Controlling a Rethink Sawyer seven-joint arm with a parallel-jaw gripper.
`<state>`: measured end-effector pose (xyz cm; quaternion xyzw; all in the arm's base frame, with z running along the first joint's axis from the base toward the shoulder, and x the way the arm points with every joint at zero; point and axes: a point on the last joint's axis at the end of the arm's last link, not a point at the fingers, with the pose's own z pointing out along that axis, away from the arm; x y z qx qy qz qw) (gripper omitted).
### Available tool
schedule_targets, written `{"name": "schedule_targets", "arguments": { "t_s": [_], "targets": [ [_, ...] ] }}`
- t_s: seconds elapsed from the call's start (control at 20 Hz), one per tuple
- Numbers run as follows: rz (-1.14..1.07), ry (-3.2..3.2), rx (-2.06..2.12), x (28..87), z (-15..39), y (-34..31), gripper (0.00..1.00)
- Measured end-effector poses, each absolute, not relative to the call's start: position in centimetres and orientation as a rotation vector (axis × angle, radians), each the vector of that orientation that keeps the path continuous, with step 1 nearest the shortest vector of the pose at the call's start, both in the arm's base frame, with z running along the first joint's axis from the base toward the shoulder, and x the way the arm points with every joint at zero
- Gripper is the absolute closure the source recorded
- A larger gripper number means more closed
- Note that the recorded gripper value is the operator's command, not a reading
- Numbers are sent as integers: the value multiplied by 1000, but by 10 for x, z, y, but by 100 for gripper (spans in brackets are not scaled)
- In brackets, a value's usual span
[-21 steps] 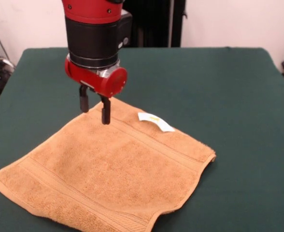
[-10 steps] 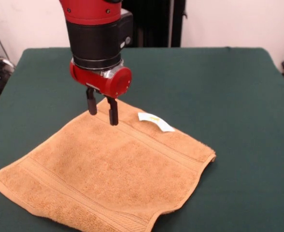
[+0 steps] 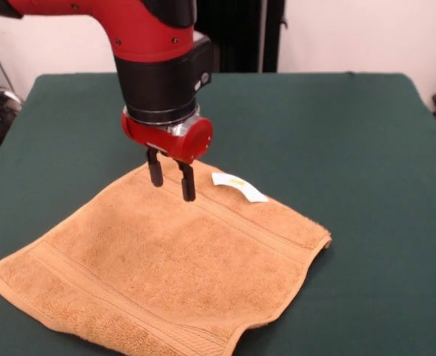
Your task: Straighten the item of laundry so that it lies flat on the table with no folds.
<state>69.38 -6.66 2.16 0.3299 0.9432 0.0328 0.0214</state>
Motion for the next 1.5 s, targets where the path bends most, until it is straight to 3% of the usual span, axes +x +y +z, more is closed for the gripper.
{"name": "schedule_targets", "arguments": {
  "t_s": [1.0,1.5],
  "targets": [
    [-22,3081,831,619,-36,-70,0],
    [21,3085,861,618,-43,-73,0]
  ]
}}
